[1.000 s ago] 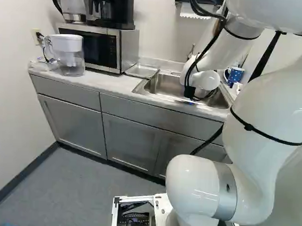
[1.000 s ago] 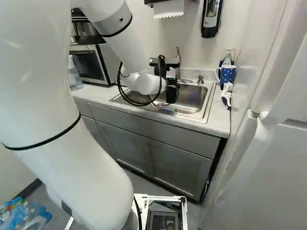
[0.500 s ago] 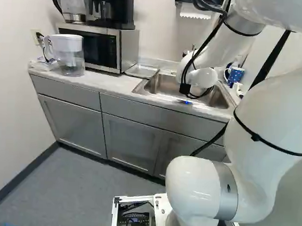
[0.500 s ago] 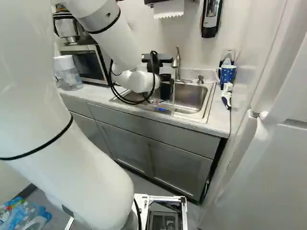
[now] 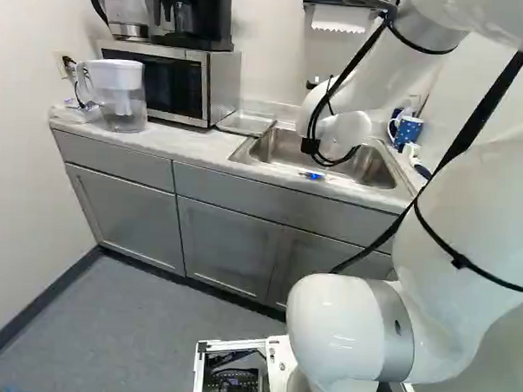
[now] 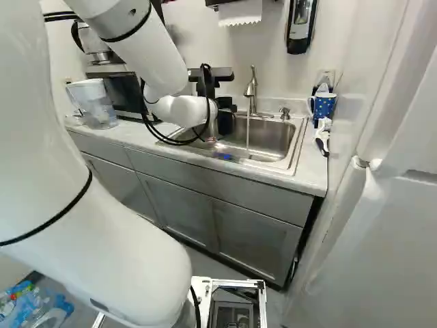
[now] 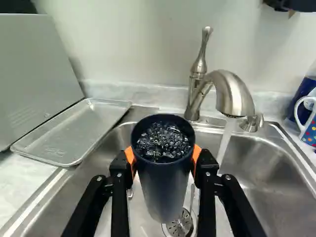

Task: Rinse the cup and place it in the tray

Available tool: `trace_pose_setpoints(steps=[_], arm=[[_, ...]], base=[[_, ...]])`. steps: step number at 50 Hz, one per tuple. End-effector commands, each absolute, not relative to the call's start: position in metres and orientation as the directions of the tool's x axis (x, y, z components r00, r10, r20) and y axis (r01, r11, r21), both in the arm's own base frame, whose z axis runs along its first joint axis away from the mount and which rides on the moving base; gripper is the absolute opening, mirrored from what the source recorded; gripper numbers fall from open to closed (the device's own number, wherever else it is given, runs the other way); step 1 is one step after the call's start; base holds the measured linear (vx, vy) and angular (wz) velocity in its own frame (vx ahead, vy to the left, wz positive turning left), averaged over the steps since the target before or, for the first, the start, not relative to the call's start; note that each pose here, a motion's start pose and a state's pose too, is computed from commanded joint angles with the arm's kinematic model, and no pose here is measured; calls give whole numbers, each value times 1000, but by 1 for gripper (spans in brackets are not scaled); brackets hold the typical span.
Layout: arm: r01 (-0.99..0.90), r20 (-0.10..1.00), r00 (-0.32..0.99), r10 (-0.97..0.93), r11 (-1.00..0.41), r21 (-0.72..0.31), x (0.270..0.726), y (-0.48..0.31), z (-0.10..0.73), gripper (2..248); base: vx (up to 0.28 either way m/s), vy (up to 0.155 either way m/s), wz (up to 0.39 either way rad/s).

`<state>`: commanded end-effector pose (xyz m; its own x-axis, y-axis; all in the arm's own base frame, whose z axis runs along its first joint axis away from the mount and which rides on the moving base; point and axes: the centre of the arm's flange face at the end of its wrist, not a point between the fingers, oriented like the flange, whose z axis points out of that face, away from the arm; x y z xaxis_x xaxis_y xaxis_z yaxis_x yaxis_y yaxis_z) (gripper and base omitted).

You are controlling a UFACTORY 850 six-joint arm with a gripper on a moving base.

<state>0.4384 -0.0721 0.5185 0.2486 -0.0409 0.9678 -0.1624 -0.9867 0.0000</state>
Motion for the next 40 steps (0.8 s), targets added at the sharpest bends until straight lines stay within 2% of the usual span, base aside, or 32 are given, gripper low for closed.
trace_pose_setpoints(steps=[40], arm=[[-133, 980, 197, -26, -991, 0, 451, -61, 559, 125]], base=[[0, 0, 0]])
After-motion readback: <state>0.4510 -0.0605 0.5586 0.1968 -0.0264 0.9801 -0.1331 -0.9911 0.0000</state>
